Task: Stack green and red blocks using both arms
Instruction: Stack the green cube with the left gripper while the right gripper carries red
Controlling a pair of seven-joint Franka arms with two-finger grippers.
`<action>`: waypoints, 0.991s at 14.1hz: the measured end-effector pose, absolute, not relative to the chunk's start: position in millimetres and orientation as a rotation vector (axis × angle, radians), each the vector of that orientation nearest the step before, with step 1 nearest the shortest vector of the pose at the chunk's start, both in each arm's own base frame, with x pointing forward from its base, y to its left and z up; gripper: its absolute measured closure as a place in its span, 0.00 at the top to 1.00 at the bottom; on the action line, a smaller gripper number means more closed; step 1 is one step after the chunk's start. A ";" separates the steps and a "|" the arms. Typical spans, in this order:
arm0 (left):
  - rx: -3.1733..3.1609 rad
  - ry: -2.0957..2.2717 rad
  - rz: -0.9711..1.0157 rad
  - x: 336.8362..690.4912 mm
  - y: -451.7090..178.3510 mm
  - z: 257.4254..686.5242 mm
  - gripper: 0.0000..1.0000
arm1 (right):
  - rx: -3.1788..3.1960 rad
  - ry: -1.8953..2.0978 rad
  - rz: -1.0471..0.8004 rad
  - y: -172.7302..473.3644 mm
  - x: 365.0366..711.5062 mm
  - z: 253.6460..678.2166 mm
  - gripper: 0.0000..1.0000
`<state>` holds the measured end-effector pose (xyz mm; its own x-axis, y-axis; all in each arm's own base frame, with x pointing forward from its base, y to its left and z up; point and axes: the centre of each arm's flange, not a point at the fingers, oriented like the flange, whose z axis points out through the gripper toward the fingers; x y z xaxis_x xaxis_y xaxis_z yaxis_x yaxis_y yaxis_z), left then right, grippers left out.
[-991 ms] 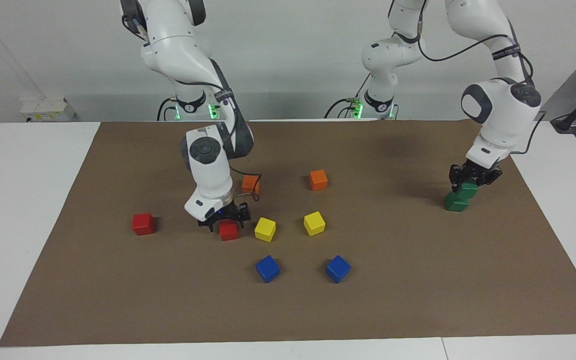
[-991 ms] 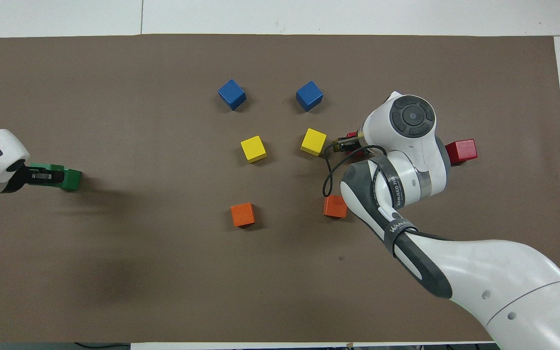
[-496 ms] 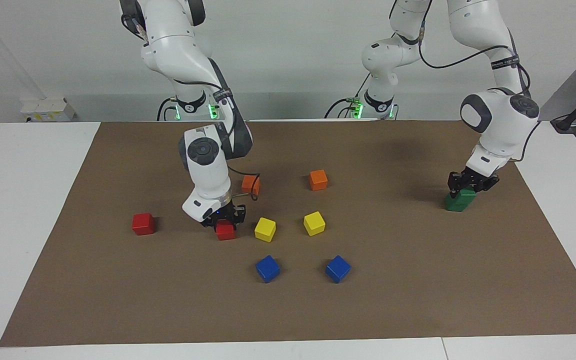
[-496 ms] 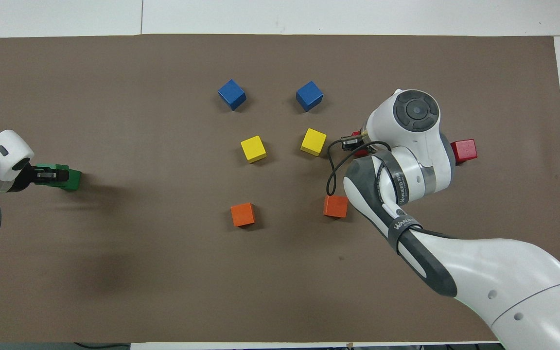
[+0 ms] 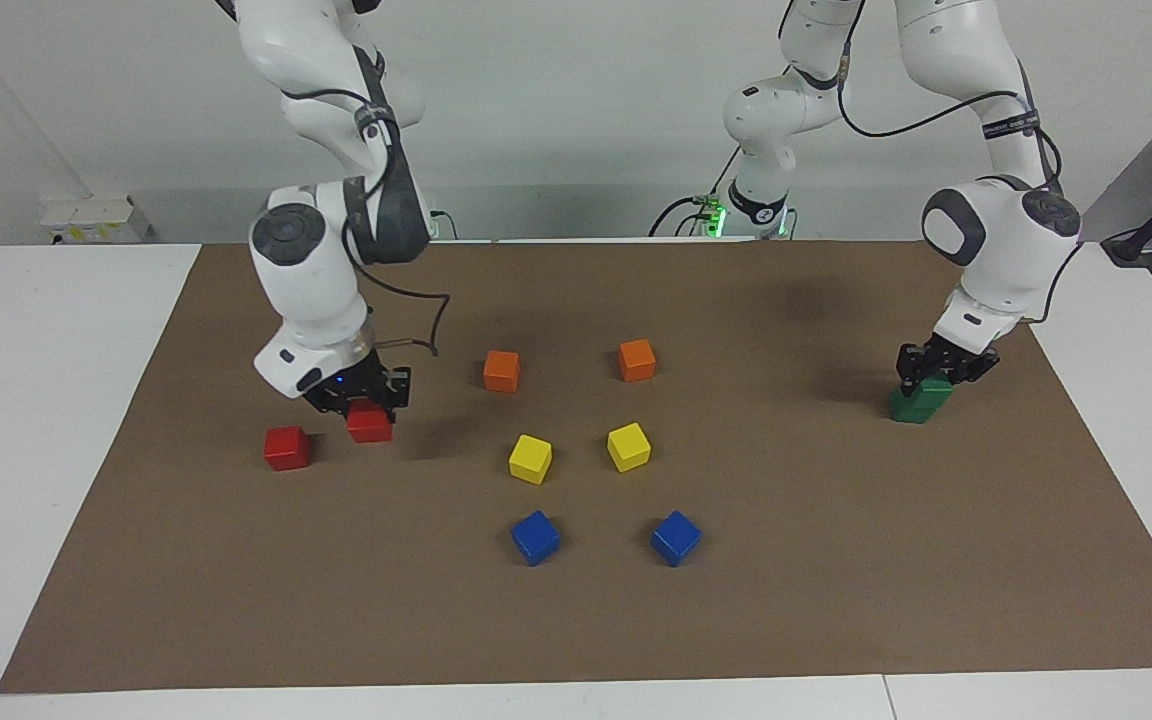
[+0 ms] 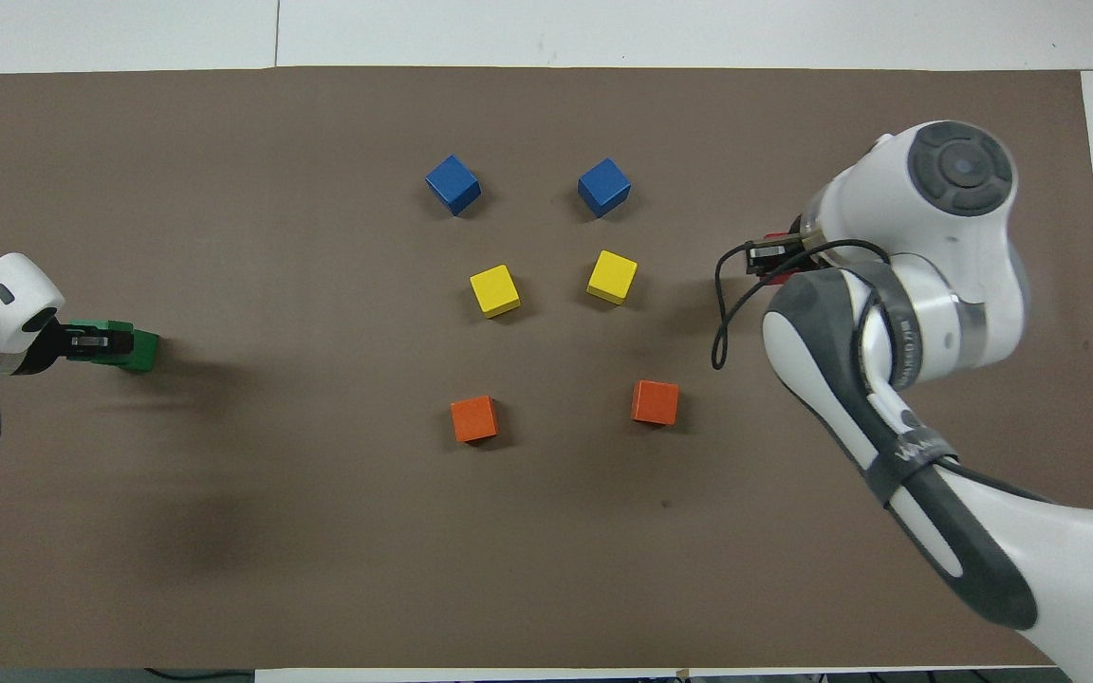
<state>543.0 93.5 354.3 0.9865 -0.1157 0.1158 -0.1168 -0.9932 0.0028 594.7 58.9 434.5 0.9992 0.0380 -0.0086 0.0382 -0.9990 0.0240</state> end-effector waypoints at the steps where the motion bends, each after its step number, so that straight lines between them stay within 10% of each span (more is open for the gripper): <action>1: 3.121 -0.182 0.181 543.1 93.5 354.3 0.55 | 3.117 0.046 -0.040 37.0 585.6 446.7 0.55; 8: 3.120 -0.179 0.176 542.9 94.0 353.1 0.58 | 3.121 0.069 -0.001 -68.4 564.5 444.2 0.55; 11: 3.117 -0.175 0.152 543.1 95.3 344.2 0.94 | 3.115 0.074 0.059 -73.0 571.1 432.3 0.55; 14: 3.115 -0.175 0.145 544.7 95.7 345.5 1.00 | 3.113 0.087 0.076 -66.5 578.9 413.9 0.55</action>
